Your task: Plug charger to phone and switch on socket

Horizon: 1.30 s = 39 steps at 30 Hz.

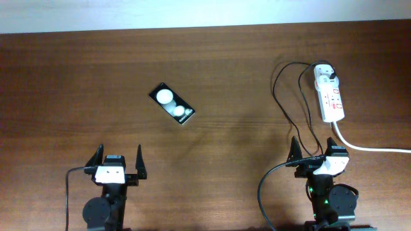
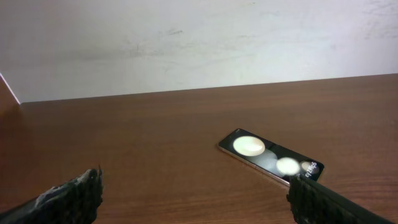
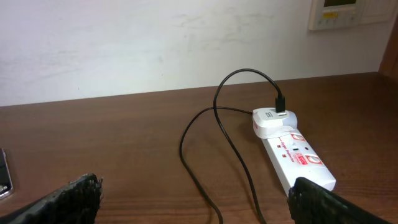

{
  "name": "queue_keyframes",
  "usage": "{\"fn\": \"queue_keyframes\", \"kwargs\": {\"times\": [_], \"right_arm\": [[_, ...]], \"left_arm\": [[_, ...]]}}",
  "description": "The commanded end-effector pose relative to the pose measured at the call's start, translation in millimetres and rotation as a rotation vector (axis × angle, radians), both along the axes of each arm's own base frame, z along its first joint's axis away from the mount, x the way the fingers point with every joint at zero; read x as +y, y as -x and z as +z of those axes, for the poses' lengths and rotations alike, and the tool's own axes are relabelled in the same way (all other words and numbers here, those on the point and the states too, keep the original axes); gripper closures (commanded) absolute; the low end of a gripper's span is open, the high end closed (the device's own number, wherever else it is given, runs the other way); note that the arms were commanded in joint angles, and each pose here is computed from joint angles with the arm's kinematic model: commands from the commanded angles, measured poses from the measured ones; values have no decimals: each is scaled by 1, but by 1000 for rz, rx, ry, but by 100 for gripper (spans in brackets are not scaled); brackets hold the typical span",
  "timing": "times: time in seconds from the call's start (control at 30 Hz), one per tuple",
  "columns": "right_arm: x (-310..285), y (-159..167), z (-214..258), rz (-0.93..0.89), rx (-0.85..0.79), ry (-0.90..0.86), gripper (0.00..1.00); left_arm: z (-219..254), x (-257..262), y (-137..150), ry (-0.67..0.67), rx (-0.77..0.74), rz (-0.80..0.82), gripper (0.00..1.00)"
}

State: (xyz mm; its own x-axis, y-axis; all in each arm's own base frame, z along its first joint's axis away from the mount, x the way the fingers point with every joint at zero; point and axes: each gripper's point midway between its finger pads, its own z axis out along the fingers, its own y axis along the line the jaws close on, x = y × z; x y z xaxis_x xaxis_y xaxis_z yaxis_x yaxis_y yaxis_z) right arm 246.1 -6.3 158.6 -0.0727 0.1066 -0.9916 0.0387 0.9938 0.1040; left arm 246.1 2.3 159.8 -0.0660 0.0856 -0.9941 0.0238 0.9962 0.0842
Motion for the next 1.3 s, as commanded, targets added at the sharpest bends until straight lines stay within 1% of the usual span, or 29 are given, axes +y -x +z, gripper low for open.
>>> {"fn": "queue_keyframes", "kwargs": {"times": [0.0, 0.63, 0.8, 0.9, 1.07, 1.27], "right_arm": [[-4, 0, -3, -17, 3, -2, 1], [-4, 0, -3, -17, 3, -2, 1], [-4, 0, -3, -17, 3, -2, 1], [-4, 0, -3, -17, 3, -2, 1], [-4, 0, -3, -17, 3, -2, 1], [-4, 0, -3, -17, 3, -2, 1]], "left_arm": [[-2, 0, 0, -19, 5, 2, 1], [-2, 1, 0, -19, 5, 3, 1], [0, -8, 1, -8, 2, -46, 1], [-1, -16, 4, 0, 39, -93, 1], [-11, -17, 18, 15, 172, -92, 1], [-12, -18, 24, 20, 214, -93, 1]]}}
